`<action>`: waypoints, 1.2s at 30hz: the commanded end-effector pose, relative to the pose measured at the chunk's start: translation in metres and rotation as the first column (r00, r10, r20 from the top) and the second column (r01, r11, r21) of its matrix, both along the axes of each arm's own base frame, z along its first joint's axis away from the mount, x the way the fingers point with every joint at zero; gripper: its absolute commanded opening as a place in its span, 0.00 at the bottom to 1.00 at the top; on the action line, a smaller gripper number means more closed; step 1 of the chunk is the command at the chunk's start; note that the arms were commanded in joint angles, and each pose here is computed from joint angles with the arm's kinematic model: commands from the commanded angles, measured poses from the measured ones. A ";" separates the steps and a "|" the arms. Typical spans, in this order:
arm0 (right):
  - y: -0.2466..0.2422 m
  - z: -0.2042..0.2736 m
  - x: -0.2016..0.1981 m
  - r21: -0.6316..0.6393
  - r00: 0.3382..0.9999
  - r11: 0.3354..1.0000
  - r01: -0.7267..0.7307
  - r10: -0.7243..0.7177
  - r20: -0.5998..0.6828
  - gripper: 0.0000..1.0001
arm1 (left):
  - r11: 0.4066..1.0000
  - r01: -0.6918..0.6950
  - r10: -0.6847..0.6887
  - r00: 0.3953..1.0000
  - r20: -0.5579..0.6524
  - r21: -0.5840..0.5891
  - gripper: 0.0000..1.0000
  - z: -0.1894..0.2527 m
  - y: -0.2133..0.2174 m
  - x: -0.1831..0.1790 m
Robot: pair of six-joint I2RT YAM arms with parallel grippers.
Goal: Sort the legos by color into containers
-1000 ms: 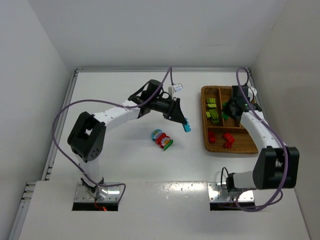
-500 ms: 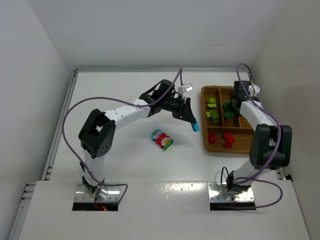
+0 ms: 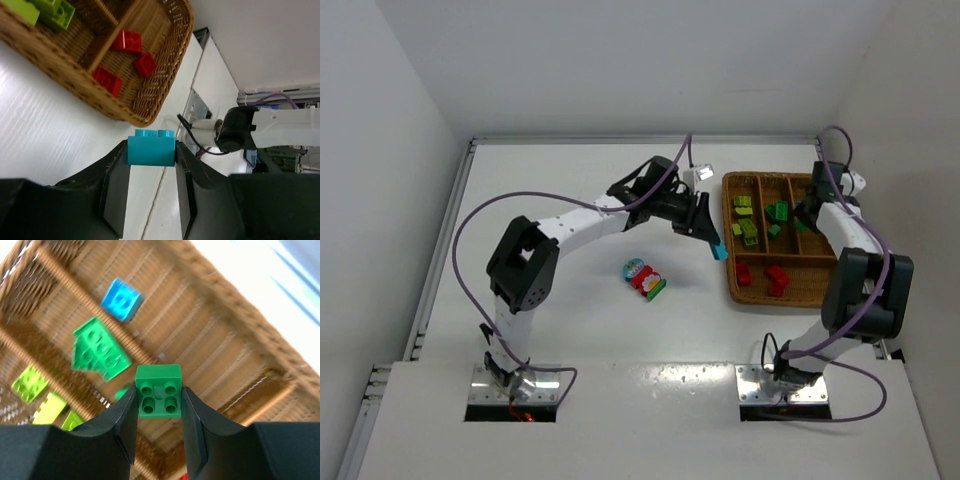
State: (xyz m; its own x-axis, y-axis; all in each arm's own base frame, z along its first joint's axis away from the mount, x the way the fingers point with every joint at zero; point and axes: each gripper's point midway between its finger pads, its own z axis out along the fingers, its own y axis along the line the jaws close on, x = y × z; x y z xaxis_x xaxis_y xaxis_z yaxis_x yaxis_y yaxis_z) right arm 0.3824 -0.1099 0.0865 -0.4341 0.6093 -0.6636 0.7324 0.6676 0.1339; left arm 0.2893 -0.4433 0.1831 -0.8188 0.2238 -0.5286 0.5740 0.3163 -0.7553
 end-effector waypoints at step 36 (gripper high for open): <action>0.098 0.091 -0.050 0.157 0.884 0.886 -0.437 0.390 0.257 0.65 | 0.994 -0.108 0.108 0.994 -0.028 0.019 0.00 0.008 0.004 0.069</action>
State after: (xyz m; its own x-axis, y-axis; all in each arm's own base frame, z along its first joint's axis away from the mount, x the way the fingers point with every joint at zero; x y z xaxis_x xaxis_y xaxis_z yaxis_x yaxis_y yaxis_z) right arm 0.3490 -0.0475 0.1980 -0.4037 0.5695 -0.7160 0.4639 0.8020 0.3764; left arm 0.3396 -0.4758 0.1831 -0.8379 0.1776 -0.5161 0.5448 0.3288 -0.7714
